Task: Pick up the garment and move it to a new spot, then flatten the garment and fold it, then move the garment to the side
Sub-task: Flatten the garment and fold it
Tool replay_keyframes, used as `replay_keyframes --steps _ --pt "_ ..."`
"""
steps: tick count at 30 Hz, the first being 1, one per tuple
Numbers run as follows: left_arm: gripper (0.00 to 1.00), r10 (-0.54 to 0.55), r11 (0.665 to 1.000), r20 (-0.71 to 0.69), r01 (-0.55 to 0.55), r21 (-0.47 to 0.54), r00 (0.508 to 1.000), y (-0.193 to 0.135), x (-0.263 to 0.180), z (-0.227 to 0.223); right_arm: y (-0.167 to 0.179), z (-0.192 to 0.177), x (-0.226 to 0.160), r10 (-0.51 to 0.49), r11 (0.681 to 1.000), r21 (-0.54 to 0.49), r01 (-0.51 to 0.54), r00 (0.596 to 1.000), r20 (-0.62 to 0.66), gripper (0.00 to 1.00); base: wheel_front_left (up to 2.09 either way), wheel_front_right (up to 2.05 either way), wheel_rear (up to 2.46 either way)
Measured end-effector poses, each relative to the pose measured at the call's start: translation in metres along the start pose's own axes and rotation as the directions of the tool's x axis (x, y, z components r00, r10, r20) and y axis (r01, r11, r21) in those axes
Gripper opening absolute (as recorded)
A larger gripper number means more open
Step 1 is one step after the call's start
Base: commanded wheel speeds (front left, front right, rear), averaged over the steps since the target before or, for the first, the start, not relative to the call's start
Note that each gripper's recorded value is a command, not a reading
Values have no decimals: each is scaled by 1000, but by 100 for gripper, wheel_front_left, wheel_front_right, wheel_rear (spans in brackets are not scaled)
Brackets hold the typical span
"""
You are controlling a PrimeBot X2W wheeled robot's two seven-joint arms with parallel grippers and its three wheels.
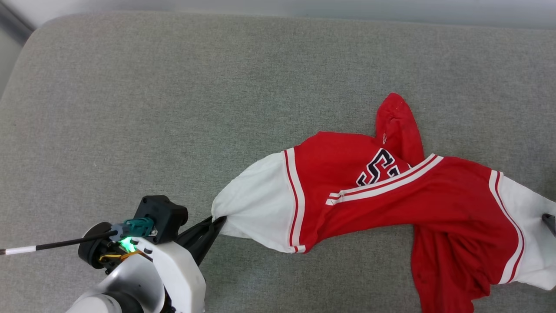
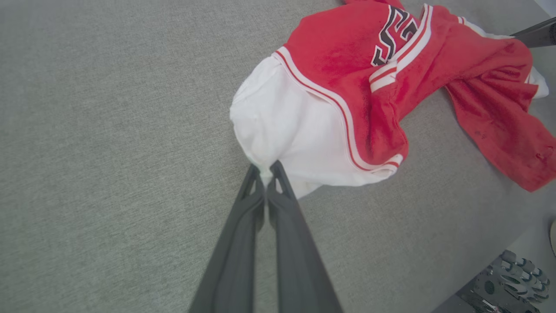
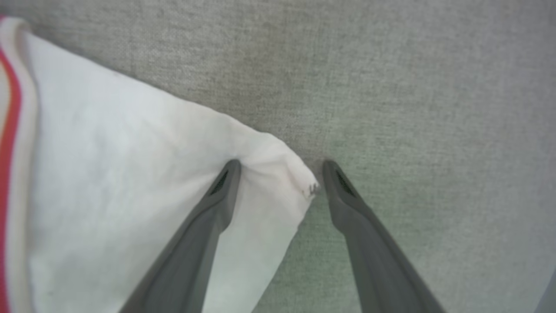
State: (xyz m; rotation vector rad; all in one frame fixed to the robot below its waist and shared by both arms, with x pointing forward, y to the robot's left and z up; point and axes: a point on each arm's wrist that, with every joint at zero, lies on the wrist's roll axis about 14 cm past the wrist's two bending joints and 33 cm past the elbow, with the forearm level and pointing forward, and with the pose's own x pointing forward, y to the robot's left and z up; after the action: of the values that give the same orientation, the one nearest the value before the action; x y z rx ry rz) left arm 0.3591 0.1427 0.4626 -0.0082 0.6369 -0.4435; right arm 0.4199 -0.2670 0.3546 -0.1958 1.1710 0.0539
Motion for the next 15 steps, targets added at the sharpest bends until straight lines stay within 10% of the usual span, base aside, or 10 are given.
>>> replay_keyframes --steps 2,15 --pt "0 7 1000 -6 -7 -4 1000 2 0 -2 2 -1 2 7 1000 -11 -7 1000 -7 0 0 0 0" --pt "0 77 996 151 -82 25 985 15 -30 31 -9 44 -55 16 1000 -28 -8 957 289 0 0 0 0"
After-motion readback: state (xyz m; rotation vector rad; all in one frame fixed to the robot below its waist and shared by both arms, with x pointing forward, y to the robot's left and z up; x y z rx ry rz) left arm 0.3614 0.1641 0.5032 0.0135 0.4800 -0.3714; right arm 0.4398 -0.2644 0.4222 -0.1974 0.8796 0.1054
